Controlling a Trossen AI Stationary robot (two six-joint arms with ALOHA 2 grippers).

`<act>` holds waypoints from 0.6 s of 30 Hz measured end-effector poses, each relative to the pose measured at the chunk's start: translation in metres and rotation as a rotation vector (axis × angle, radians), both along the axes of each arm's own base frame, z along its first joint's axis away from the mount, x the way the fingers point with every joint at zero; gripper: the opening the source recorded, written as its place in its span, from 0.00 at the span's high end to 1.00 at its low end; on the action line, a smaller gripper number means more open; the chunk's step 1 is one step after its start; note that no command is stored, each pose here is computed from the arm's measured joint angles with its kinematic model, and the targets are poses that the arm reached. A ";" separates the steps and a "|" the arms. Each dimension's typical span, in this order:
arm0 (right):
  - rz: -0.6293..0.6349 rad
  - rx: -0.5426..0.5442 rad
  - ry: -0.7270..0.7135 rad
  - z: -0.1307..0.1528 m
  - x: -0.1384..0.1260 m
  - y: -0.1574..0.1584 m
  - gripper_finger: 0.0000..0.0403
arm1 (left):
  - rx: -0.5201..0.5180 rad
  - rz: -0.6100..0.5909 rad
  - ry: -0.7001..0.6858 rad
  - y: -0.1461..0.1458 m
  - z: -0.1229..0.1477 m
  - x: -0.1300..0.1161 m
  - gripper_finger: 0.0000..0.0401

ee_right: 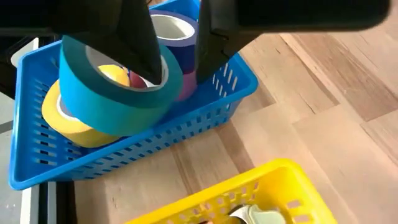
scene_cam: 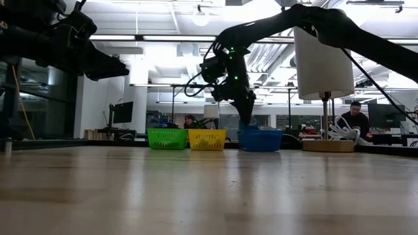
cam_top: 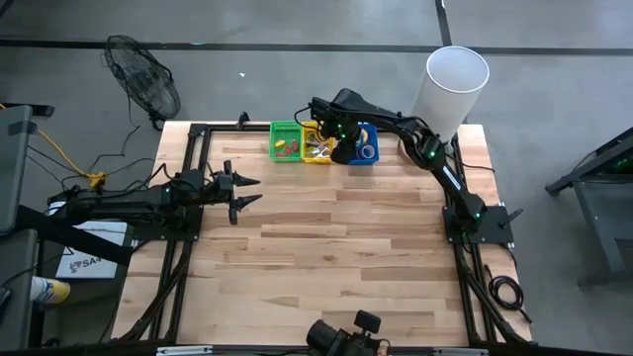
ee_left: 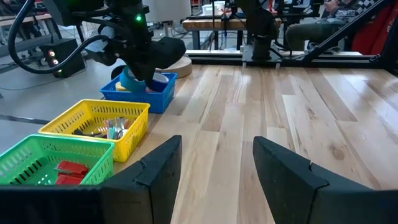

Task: Pick and place Stapler, Stapler remover, tape
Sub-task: Put the light blue tape into the blue bin

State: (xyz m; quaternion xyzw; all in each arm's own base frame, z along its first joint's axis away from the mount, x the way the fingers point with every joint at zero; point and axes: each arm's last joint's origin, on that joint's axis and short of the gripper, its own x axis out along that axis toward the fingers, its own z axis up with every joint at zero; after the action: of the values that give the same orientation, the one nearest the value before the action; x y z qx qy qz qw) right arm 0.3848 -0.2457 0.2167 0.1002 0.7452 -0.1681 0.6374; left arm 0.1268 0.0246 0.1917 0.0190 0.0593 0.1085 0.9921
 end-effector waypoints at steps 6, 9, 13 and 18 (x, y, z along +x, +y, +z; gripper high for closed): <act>-0.011 -0.004 0.000 0.000 0.000 0.000 0.93 | 0.000 0.000 0.000 0.000 0.000 0.000 0.51; -0.012 0.008 -0.007 0.000 0.000 0.000 0.99 | 0.000 0.000 0.003 0.000 0.000 0.000 0.51; -0.037 0.009 -0.011 0.000 0.000 0.000 0.97 | -0.001 0.000 0.004 0.000 0.000 0.000 0.51; -0.115 -0.027 -0.002 0.000 -0.003 -0.004 1.00 | -0.002 0.000 0.004 0.000 0.000 0.000 0.51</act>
State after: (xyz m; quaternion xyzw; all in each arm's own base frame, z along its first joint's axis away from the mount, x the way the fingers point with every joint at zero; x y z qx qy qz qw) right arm 0.3821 -0.2500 0.2167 0.1342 0.7352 -0.2144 0.6289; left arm 0.1267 0.0246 0.1913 0.0184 0.0611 0.1083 0.9921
